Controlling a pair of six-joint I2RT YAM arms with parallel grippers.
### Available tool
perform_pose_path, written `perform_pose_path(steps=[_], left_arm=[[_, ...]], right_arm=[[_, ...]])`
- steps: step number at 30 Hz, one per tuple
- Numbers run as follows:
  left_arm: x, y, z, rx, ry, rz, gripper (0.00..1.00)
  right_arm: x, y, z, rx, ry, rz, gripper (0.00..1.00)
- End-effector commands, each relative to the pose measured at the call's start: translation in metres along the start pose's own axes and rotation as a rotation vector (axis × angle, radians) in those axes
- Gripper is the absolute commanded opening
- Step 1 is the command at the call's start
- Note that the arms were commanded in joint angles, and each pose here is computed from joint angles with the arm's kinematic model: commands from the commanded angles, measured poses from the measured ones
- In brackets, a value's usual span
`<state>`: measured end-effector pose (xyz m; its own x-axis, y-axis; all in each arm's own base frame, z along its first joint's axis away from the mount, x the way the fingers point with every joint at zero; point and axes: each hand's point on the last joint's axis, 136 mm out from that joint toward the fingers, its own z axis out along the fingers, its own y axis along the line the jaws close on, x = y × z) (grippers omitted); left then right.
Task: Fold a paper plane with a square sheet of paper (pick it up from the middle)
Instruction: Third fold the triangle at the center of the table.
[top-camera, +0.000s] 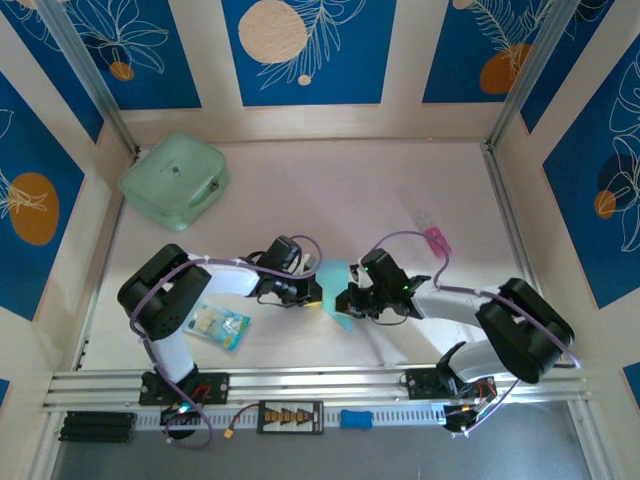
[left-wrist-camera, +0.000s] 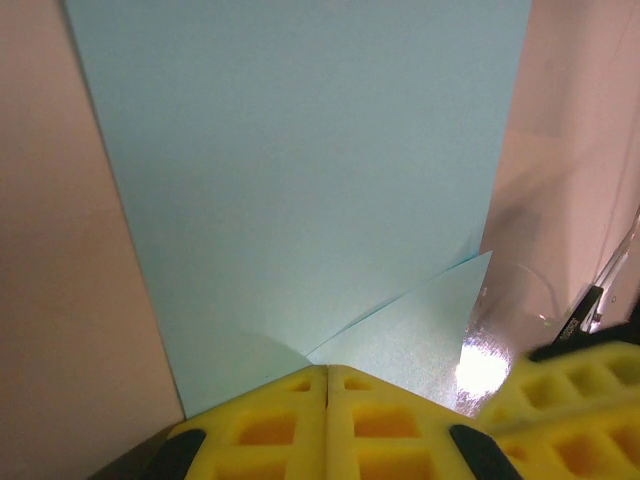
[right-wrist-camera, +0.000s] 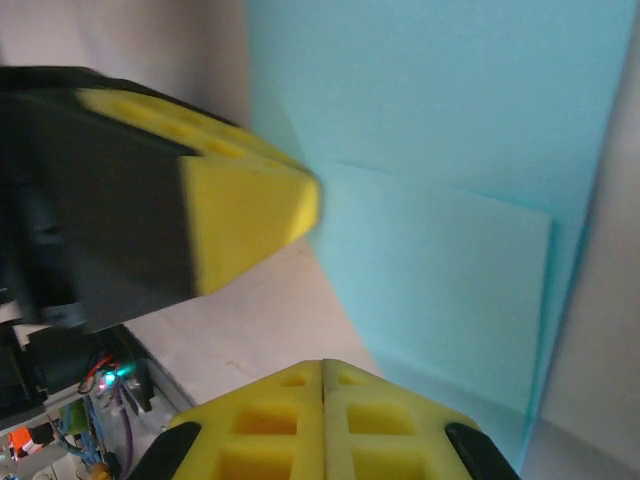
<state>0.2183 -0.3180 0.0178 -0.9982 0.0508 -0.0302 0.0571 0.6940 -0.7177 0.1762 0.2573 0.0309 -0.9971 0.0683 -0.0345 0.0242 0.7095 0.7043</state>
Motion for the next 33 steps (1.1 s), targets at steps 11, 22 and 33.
perform_pose_path(steps=[11, 22, 33], left_arm=[[-0.005, 0.044, -0.006, -0.138, -0.019, -0.068, 0.01], [-0.022, 0.061, -0.032, -0.159, -0.076, -0.099, 0.02], [-0.025, 0.047, -0.051, -0.134, -0.124, -0.071, 0.10]], right_arm=[[0.033, -0.063, -0.001, 0.171, 0.079, 0.088, 0.02], [0.034, -0.063, -0.002, 0.163, 0.103, 0.073, 0.02], [0.013, -0.026, -0.011, 0.075, 0.043, -0.012, 0.11]])
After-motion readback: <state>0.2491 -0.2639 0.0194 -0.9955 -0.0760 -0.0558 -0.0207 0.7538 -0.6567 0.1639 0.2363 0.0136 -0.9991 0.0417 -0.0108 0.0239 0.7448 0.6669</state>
